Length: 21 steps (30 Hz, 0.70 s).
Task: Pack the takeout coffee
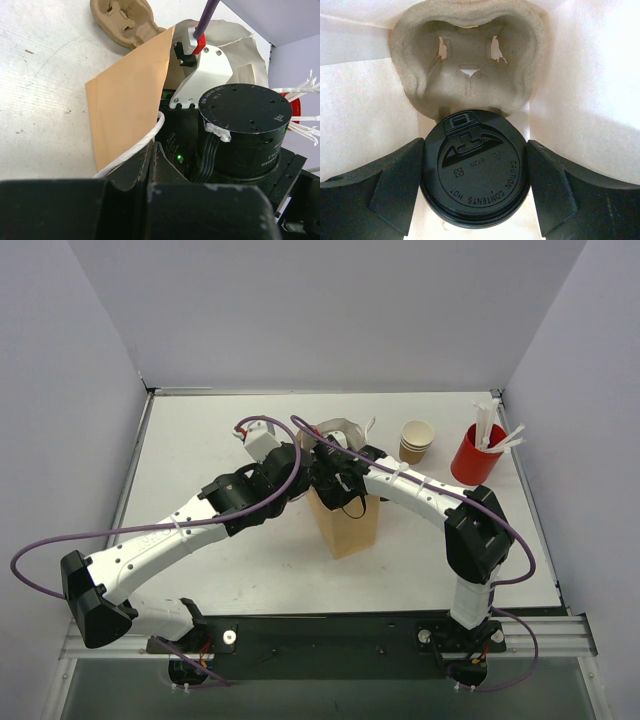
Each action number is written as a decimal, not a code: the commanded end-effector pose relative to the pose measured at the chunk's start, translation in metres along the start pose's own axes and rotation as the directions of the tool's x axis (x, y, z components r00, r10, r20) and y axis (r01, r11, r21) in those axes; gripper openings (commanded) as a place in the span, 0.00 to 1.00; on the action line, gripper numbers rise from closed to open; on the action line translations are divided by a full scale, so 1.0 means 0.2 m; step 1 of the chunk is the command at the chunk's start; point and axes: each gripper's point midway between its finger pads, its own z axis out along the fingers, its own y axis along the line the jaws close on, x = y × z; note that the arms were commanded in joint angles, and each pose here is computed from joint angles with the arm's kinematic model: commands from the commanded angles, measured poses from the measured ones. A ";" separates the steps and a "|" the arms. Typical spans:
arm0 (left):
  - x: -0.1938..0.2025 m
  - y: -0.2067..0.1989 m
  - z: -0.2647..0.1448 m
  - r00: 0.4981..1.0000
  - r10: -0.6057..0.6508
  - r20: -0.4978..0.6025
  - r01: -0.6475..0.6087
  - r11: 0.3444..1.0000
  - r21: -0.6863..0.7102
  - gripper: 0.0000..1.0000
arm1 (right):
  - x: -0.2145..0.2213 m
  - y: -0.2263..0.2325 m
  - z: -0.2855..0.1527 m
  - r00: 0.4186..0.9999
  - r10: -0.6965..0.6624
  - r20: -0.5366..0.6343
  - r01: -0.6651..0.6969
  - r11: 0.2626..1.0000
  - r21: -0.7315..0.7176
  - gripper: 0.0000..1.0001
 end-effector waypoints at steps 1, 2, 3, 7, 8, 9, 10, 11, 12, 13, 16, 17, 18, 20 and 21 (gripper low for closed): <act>-0.04 -0.03 -0.01 1.000 0.003 0.010 -0.003 1.000 0.008 0.00 | 0.45 -0.17 0.09 0.947 -0.045 -0.317 0.087 0.989 0.119 0.34; -0.04 -0.03 -0.02 1.000 0.003 0.010 -0.003 1.000 0.008 0.00 | 0.45 -0.17 0.09 0.947 -0.045 -0.317 0.087 0.989 0.119 0.34; -0.04 -0.03 -0.01 1.000 0.004 0.007 -0.004 1.000 0.006 0.00 | 0.45 -0.17 0.08 0.947 -0.047 -0.318 0.089 0.989 0.119 0.34; -0.04 -0.03 -0.01 1.000 0.003 0.010 -0.003 1.000 0.008 0.00 | 0.45 -0.18 0.08 0.947 -0.047 -0.316 0.089 0.989 0.119 0.34; -0.04 -0.03 -0.02 1.000 0.004 0.009 -0.004 1.000 0.007 0.00 | 0.45 -0.17 0.08 0.948 -0.047 -0.314 0.088 0.989 0.118 0.34; -0.04 -0.04 -0.02 1.000 0.006 0.008 -0.006 1.000 0.008 0.00 | 0.45 -0.17 0.08 0.948 -0.045 -0.315 0.087 0.989 0.119 0.34; -0.04 -0.04 -0.02 1.000 0.003 0.009 -0.003 1.000 0.009 0.00 | 0.45 -0.18 0.08 0.948 -0.045 -0.315 0.087 0.989 0.119 0.34; -0.04 -0.03 -0.01 1.000 0.005 0.011 -0.005 1.000 0.006 0.00 | 0.44 -0.17 0.08 0.949 -0.046 -0.313 0.087 0.989 0.116 0.34; -0.04 -0.03 -0.01 1.000 0.005 0.011 -0.005 1.000 0.006 0.00 | 0.44 -0.17 0.08 0.948 -0.047 -0.314 0.088 0.989 0.118 0.34; -0.05 -0.04 -0.02 1.000 0.004 0.011 -0.004 1.000 0.007 0.00 | 0.44 -0.17 0.07 0.949 -0.049 -0.312 0.089 0.989 0.114 0.34; -0.04 -0.04 -0.01 1.000 0.006 0.011 -0.006 1.000 0.007 0.00 | 0.43 -0.17 0.07 0.949 -0.049 -0.311 0.088 0.990 0.114 0.35; -0.04 -0.04 -0.01 1.000 0.007 0.011 -0.007 1.000 0.006 0.00 | 0.43 -0.17 0.06 0.949 -0.049 -0.311 0.089 0.989 0.116 0.35; -0.04 -0.04 -0.01 1.000 0.006 0.011 -0.006 1.000 0.007 0.00 | 0.42 -0.18 0.06 0.950 -0.049 -0.307 0.088 0.989 0.116 0.36; -0.05 -0.05 -0.01 1.000 0.007 0.012 -0.007 1.000 0.010 0.00 | 0.41 -0.18 0.04 0.952 -0.049 -0.301 0.088 0.989 0.120 0.36; -0.05 -0.05 -0.01 1.000 0.009 0.013 -0.009 1.000 0.008 0.00 | 0.40 -0.18 0.04 0.953 -0.050 -0.298 0.089 0.989 0.119 0.37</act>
